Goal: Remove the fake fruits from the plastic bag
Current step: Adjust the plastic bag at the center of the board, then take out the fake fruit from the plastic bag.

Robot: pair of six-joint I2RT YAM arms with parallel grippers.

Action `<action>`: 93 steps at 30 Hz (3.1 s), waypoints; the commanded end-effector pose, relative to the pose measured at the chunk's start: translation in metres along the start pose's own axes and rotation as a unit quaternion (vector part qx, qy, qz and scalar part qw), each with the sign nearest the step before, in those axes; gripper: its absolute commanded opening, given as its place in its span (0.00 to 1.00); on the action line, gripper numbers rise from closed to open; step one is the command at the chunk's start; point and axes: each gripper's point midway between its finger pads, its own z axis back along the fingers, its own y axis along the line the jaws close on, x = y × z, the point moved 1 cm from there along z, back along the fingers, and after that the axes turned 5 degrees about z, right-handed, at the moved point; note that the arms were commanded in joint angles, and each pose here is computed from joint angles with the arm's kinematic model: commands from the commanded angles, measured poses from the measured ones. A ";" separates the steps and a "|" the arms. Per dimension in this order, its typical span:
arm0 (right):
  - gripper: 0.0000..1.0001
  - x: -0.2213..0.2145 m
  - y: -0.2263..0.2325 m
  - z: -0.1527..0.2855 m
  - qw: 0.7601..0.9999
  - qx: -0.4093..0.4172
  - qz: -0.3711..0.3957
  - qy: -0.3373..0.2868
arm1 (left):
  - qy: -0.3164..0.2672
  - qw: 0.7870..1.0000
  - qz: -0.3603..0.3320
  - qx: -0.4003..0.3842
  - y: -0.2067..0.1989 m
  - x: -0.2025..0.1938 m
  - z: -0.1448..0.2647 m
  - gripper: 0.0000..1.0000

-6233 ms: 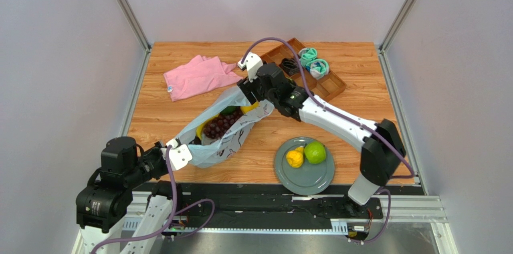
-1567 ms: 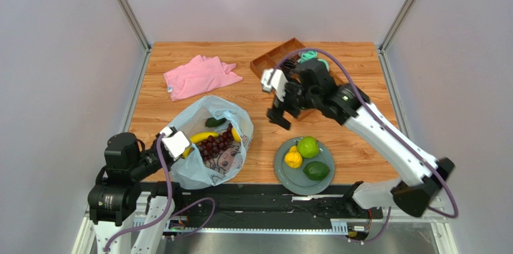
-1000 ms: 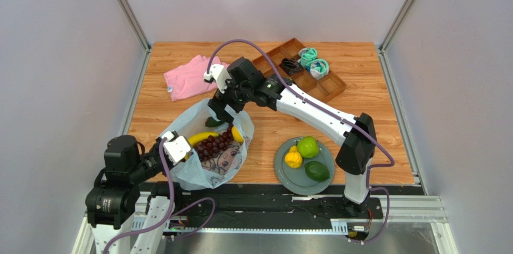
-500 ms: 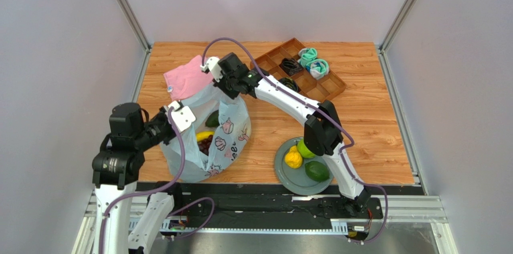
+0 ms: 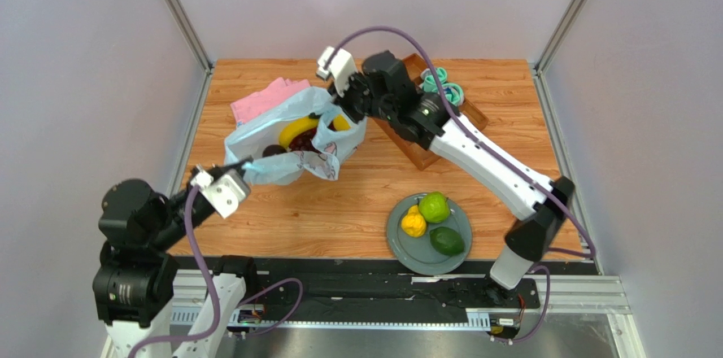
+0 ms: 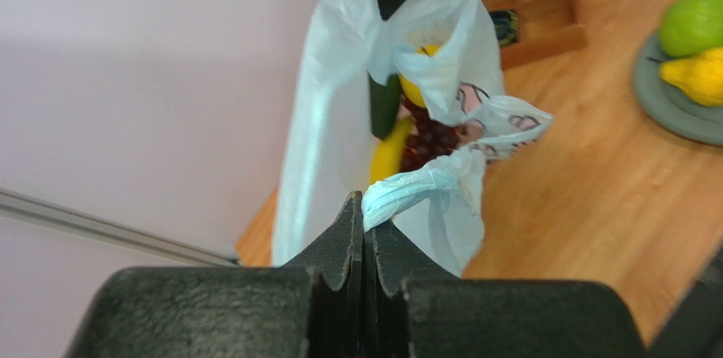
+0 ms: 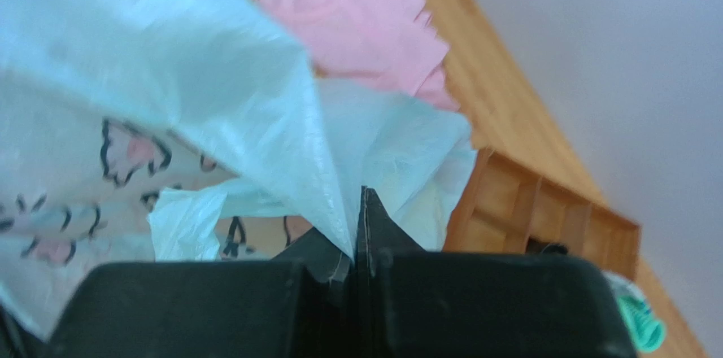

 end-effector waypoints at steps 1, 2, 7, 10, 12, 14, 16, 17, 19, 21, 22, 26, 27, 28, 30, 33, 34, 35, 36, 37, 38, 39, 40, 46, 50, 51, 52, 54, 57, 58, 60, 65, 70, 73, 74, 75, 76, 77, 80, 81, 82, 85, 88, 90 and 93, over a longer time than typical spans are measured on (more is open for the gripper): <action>0.01 -0.120 0.063 0.006 0.988 0.079 -0.025 0.130 | 0.057 0.989 0.086 -0.109 -0.081 -0.058 0.018 0.00; 0.04 -0.132 0.064 0.013 0.987 0.074 -0.024 0.142 | 0.062 0.987 0.091 -0.114 -0.088 -0.064 0.020 0.00; 0.45 -0.181 0.073 0.017 0.978 0.067 -0.029 0.196 | 0.078 0.983 0.106 -0.131 -0.097 -0.088 0.010 0.00; 0.55 -0.147 0.056 0.014 0.985 0.046 -0.027 0.165 | 0.097 0.976 0.128 -0.149 -0.092 -0.095 -0.004 0.00; 0.59 -0.120 0.047 0.015 0.989 0.038 -0.030 0.138 | 0.116 0.969 0.151 -0.155 -0.088 -0.101 -0.011 0.00; 0.61 -0.072 0.041 0.024 0.995 0.030 -0.028 0.085 | 0.128 0.966 0.161 -0.157 -0.087 -0.106 -0.015 0.00; 0.61 -0.032 0.038 0.038 0.999 0.028 -0.017 0.038 | 0.131 0.965 0.162 -0.157 -0.087 -0.108 -0.016 0.00; 0.62 -0.018 0.050 0.043 0.999 0.042 -0.008 0.020 | 0.128 0.966 0.161 -0.155 -0.087 -0.107 -0.015 0.00; 0.59 -0.005 0.072 0.054 0.996 0.089 0.003 -0.007 | 0.121 0.969 0.160 -0.143 -0.086 -0.106 -0.013 0.00; 0.45 -0.009 0.104 0.060 0.988 0.152 0.018 -0.005 | 0.118 0.972 0.156 -0.129 -0.085 -0.104 -0.010 0.00; 0.41 -0.015 0.122 0.061 0.981 0.192 0.022 -0.005 | 0.118 0.973 0.155 -0.126 -0.085 -0.105 -0.009 0.00; 0.25 -0.072 0.159 0.041 0.966 0.247 0.008 0.075 | 0.122 0.977 0.144 -0.096 -0.078 -0.106 -0.005 0.00; 0.23 -0.079 0.161 0.036 0.965 0.248 0.005 0.086 | 0.122 0.977 0.146 -0.091 -0.077 -0.105 -0.004 0.00; 0.21 -0.085 0.164 0.030 0.963 0.252 0.000 0.097 | 0.121 0.978 0.146 -0.090 -0.076 -0.103 -0.004 0.00; 0.16 -0.100 0.173 0.015 0.957 0.263 -0.017 0.122 | 0.120 0.978 0.149 -0.088 -0.076 -0.101 -0.003 0.00; 0.15 -0.118 0.185 -0.004 0.949 0.271 -0.052 0.152 | 0.120 0.977 0.152 -0.085 -0.076 -0.102 -0.002 0.00; 0.14 -0.121 0.187 -0.009 0.948 0.269 -0.061 0.158 | 0.119 0.978 0.151 -0.084 -0.076 -0.102 -0.002 0.00; 0.14 -0.127 0.188 -0.014 0.948 0.263 -0.069 0.168 | 0.117 0.979 0.149 -0.078 -0.075 -0.101 -0.001 0.00; 0.14 -0.138 0.190 -0.019 0.946 0.253 -0.084 0.185 | 0.118 0.979 0.148 -0.076 -0.074 -0.101 -0.001 0.00; 0.15 -0.146 0.185 -0.026 0.950 0.231 -0.086 0.193 | 0.119 0.979 0.149 -0.075 -0.074 -0.101 -0.001 0.00; 0.18 -0.153 0.182 -0.030 0.951 0.218 -0.088 0.201 | 0.120 0.979 0.147 -0.073 -0.073 -0.101 0.000 0.00; 0.23 -0.160 0.180 -0.035 0.952 0.201 -0.093 0.210 | 0.120 0.979 0.147 -0.072 -0.073 -0.100 0.000 0.00; 0.35 -0.169 0.166 -0.040 0.958 0.159 -0.098 0.220 | 0.120 0.979 0.147 -0.072 -0.073 -0.100 0.001 0.00; 0.79 -0.200 0.102 -0.049 0.964 0.014 -0.060 0.257 | 0.115 0.980 0.143 -0.070 -0.074 -0.100 0.002 0.00; 0.86 -0.211 0.080 -0.033 0.960 -0.020 -0.059 0.273 | 0.110 0.982 0.140 -0.067 -0.074 -0.102 0.000 0.00; 0.87 -0.211 0.077 -0.028 0.960 -0.023 -0.059 0.273 | 0.109 0.982 0.139 -0.067 -0.075 -0.101 0.001 0.00; 0.87 -0.211 0.074 -0.022 0.959 -0.026 -0.057 0.276 | 0.108 0.982 0.139 -0.068 -0.075 -0.101 0.000 0.00; 0.88 -0.209 0.072 -0.007 0.960 -0.023 -0.045 0.274 | 0.107 0.982 0.139 -0.069 -0.076 -0.100 0.001 0.00; 0.89 -0.216 0.070 0.015 0.958 -0.021 -0.031 0.284 | 0.105 0.982 0.138 -0.076 -0.077 -0.099 0.001 0.00; 0.89 -0.220 0.070 0.021 0.957 -0.021 -0.031 0.288 | 0.102 0.981 0.141 -0.081 -0.079 -0.099 0.000 0.00; 0.89 -0.222 0.073 0.032 0.958 -0.011 -0.028 0.285 | 0.098 0.981 0.144 -0.087 -0.081 -0.097 -0.001 0.00; 0.80 -0.193 0.094 0.038 0.971 0.065 -0.048 0.225 | 0.100 0.979 0.150 -0.094 -0.082 -0.098 -0.004 0.00; 0.59 -0.155 0.119 0.031 0.971 0.150 -0.064 0.173 | 0.098 0.977 0.162 -0.098 -0.081 -0.096 -0.006 0.00; 0.55 -0.149 0.131 0.021 0.968 0.174 -0.059 0.168 | 0.097 0.976 0.167 -0.097 -0.080 -0.095 -0.008 0.00; 0.53 -0.149 0.132 0.018 0.968 0.177 -0.060 0.169 | 0.096 0.976 0.168 -0.095 -0.079 -0.095 -0.008 0.00; 0.51 -0.147 0.136 0.016 0.966 0.186 -0.062 0.167 | 0.096 0.976 0.168 -0.095 -0.079 -0.095 -0.008 0.00; 0.50 -0.146 0.138 0.014 0.965 0.190 -0.063 0.167 | 0.097 0.976 0.170 -0.094 -0.079 -0.095 -0.008 0.00; 0.50 -0.145 0.140 0.009 0.965 0.195 -0.062 0.167 | 0.096 0.976 0.169 -0.094 -0.079 -0.094 -0.008 0.00; 0.47 -0.145 0.148 -0.001 0.961 0.211 -0.063 0.169 | 0.096 0.976 0.171 -0.093 -0.079 -0.094 -0.007 0.00; 0.47 -0.147 0.150 -0.006 0.960 0.212 -0.064 0.172 | 0.095 0.976 0.170 -0.093 -0.079 -0.094 -0.008 0.00; 0.49 -0.151 0.151 -0.010 0.959 0.209 -0.066 0.179 | 0.097 0.976 0.172 -0.093 -0.079 -0.095 -0.008 0.00; 0.62 -0.168 0.148 -0.029 0.959 0.185 -0.070 0.202 | 0.094 0.977 0.170 -0.092 -0.078 -0.094 -0.008 0.00; 0.76 -0.181 0.143 -0.048 0.961 0.156 -0.062 0.220 | 0.093 0.977 0.170 -0.092 -0.078 -0.094 -0.008 0.00; 0.83 -0.187 0.135 -0.056 0.963 0.131 -0.055 0.230 | 0.093 0.977 0.168 -0.091 -0.078 -0.094 -0.008 0.00; 0.90 -0.201 0.114 -0.067 0.964 0.067 -0.038 0.256 | 0.091 0.977 0.169 -0.091 -0.079 -0.094 -0.008 0.00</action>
